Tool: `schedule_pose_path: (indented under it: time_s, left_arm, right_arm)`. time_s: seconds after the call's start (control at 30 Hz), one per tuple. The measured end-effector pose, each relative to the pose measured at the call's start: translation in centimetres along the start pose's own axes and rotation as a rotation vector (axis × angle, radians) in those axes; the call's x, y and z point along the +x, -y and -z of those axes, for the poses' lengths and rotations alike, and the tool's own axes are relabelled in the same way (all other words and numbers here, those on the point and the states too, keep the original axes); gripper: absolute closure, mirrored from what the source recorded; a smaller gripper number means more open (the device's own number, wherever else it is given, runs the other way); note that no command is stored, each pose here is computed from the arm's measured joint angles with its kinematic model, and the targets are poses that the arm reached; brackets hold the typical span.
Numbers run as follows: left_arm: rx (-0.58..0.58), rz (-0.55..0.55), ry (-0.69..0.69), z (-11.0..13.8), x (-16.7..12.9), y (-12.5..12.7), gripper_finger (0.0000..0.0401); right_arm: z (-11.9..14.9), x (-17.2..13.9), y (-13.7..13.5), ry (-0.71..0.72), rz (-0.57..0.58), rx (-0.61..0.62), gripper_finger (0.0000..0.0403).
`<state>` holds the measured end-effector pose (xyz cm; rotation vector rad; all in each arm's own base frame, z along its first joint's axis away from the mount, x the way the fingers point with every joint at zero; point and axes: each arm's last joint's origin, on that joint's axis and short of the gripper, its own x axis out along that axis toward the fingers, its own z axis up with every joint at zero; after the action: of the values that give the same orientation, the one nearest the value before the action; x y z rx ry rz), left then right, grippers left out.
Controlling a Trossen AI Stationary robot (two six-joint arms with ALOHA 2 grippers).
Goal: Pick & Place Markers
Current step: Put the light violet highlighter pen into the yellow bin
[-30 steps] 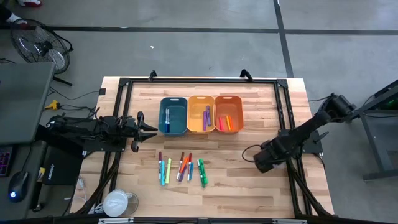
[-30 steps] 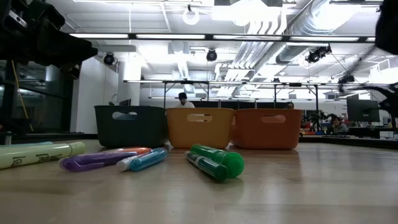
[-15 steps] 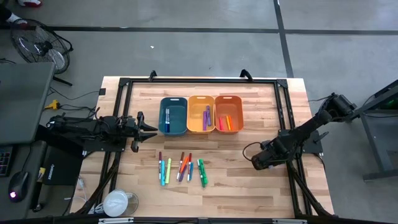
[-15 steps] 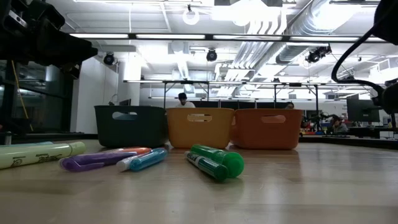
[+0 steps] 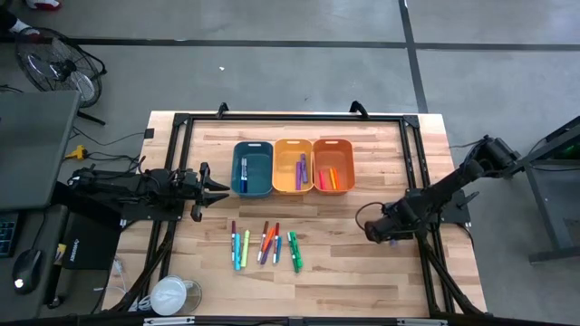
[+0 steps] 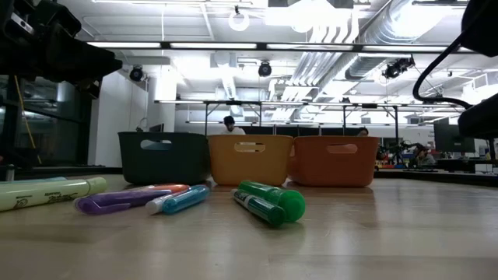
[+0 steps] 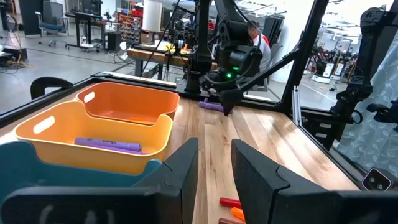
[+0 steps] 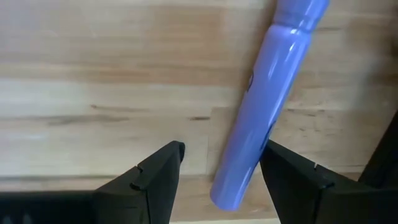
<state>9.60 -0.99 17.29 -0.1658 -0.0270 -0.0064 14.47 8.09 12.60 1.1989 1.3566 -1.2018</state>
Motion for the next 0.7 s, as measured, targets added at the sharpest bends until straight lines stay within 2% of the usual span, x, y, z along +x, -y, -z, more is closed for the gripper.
schedule_pose_path:
  time_s: [0.7]
  left_arm:
    - [0.0,0.0,0.0,0.0,0.0,0.0,0.0307]
  right_arm:
    - [-1.5,0.4,0.3,-0.008,0.05,0.106,0.0197]
